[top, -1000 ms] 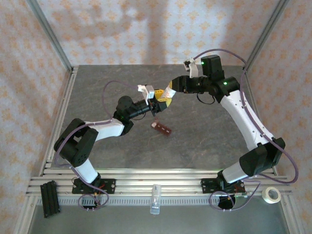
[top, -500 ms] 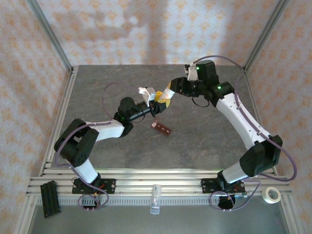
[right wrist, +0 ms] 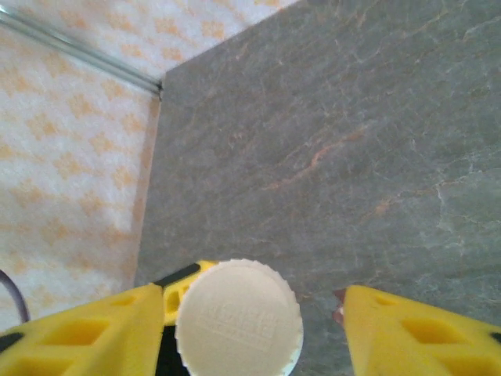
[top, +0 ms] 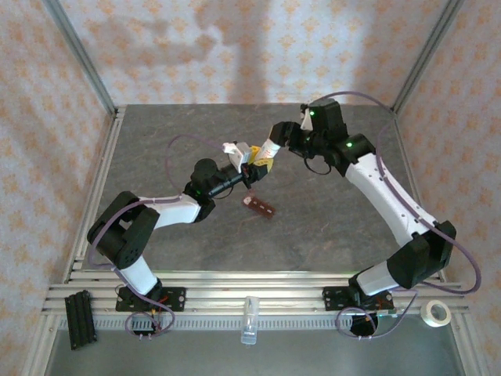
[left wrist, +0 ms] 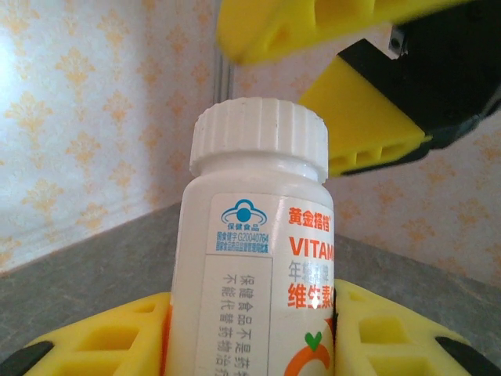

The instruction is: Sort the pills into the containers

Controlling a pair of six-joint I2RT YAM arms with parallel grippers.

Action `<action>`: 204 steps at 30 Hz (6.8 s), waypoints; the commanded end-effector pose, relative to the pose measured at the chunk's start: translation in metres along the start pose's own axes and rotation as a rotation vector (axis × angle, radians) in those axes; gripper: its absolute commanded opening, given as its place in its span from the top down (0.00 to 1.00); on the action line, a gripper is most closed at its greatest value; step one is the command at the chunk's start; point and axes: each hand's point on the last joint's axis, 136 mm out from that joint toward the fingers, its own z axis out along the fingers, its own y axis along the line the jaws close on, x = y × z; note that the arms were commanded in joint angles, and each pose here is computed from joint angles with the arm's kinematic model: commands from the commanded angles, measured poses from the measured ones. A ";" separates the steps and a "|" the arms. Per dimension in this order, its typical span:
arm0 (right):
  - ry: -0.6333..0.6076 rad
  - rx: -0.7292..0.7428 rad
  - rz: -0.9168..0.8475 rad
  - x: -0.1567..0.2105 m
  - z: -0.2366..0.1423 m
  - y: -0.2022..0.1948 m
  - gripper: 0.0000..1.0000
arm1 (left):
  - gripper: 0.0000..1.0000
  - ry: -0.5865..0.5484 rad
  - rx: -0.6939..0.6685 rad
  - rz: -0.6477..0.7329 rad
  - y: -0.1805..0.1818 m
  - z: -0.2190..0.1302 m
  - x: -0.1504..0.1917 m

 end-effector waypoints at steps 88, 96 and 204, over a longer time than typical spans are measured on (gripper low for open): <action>-0.042 0.013 -0.011 -0.025 -0.017 0.000 0.23 | 1.00 -0.061 -0.123 0.125 0.014 -0.003 -0.025; 0.044 -0.135 -0.287 -0.011 -0.022 0.010 0.22 | 1.00 -0.081 0.061 0.000 0.004 -0.002 -0.034; 0.131 -0.181 -0.420 0.008 -0.004 0.021 0.48 | 1.00 -0.057 0.234 -0.128 -0.015 0.003 -0.035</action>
